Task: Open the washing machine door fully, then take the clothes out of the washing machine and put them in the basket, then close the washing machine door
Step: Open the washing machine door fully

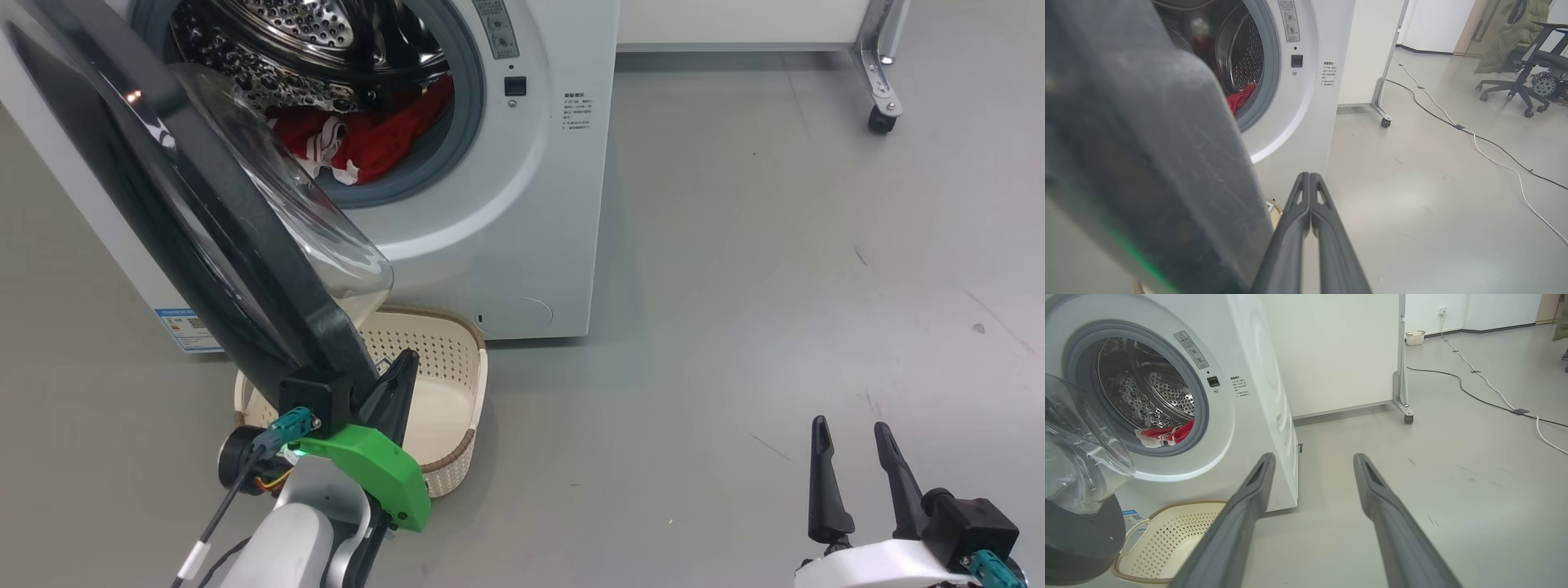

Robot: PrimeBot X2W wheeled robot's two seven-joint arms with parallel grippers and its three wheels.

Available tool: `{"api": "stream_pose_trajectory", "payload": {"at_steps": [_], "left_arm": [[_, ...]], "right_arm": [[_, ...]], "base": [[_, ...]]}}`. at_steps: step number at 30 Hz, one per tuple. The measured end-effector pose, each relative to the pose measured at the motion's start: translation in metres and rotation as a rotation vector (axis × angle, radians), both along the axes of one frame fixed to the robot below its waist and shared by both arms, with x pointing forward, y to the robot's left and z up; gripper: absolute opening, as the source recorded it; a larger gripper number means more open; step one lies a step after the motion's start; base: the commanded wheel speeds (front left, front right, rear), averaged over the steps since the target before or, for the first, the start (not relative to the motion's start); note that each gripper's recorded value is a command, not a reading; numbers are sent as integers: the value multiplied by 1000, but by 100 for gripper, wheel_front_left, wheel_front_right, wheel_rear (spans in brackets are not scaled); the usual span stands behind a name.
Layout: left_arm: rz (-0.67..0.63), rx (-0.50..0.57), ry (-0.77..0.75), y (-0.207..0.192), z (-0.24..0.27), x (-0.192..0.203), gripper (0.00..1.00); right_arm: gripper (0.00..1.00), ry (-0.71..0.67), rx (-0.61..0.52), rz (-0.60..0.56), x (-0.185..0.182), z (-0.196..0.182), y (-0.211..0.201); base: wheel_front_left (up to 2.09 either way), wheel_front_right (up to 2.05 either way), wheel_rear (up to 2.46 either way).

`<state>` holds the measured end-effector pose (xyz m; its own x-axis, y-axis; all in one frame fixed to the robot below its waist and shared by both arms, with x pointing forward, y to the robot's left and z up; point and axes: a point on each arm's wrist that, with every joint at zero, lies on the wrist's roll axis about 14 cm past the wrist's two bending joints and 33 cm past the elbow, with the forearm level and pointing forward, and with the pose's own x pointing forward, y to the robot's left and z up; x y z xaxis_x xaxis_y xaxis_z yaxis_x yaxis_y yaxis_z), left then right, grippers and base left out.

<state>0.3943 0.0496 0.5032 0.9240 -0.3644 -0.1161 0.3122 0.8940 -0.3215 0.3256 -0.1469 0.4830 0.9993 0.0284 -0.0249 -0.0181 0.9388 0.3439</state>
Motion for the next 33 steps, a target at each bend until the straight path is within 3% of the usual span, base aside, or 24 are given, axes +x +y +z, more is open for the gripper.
{"api": "stream_pose_trajectory", "payload": {"at_steps": [16,33], "left_arm": [[84,-23,-6,26,0,-10,0],[256,-37,-15,81,-1,-26,0]], "right_arm": [[100,-18,-2,102,13,4,29],[100,-34,8,240,26,9,71]], "base": [[0,0,0],[0,0,0]]}}
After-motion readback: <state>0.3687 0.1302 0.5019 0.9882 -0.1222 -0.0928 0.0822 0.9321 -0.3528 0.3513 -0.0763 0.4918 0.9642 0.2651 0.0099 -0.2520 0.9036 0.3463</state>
